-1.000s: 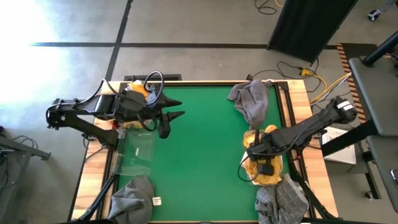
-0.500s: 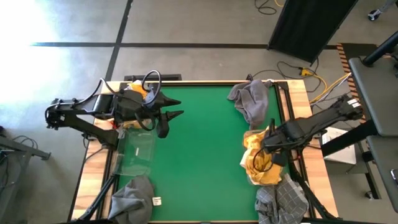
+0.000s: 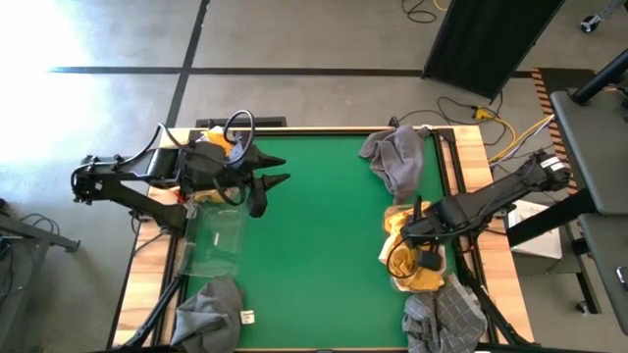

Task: Sort microfiber towel by color & place in baskets
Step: Put the right orange microfiber towel into the right transparent bin

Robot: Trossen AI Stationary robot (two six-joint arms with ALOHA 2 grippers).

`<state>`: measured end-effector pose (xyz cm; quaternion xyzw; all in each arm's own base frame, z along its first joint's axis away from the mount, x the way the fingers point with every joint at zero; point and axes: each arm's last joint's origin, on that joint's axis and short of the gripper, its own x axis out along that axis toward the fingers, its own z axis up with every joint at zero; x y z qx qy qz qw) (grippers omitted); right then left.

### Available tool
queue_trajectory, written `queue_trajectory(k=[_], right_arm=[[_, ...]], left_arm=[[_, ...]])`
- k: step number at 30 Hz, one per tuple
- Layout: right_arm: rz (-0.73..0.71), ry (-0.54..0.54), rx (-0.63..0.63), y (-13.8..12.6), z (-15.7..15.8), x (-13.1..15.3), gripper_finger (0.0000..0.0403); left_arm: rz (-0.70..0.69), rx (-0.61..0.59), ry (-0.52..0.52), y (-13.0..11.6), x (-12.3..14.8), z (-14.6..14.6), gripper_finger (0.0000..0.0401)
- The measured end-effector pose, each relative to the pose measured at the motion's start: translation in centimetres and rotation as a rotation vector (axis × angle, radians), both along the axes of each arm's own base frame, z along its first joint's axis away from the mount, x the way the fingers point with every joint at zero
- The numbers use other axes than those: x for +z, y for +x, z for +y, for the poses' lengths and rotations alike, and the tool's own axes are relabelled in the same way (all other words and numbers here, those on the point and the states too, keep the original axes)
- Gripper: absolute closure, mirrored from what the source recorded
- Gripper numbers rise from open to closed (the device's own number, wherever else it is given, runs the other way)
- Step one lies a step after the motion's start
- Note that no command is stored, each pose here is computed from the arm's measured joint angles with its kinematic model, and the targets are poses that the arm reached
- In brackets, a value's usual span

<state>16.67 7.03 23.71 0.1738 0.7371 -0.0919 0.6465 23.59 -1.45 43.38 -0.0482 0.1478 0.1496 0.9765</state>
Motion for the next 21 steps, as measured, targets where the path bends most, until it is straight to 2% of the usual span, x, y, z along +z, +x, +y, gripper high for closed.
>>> queue_trajectory(k=[5,10,16,21], right_arm=[[-0.09,-0.035,0.061,1.3,0.3,0.7,0.0029],[-0.215,-0.019,0.155,3.0,0.9,-1.6,0.0029],[-0.088,-0.028,0.155,2.1,0.3,-6.8,0.0029],[-0.027,-0.011,0.145,1.3,-0.1,-7.6,0.0029]], left_arm=[[-0.003,0.003,-0.01,0.0,0.0,0.0,0.0241],[-0.007,0.004,-0.013,0.0,0.0,0.0,0.0241],[-0.011,0.006,-0.019,0.0,0.1,0.0,0.0241],[-0.015,0.006,-0.019,0.0,0.1,0.0,0.0241]])
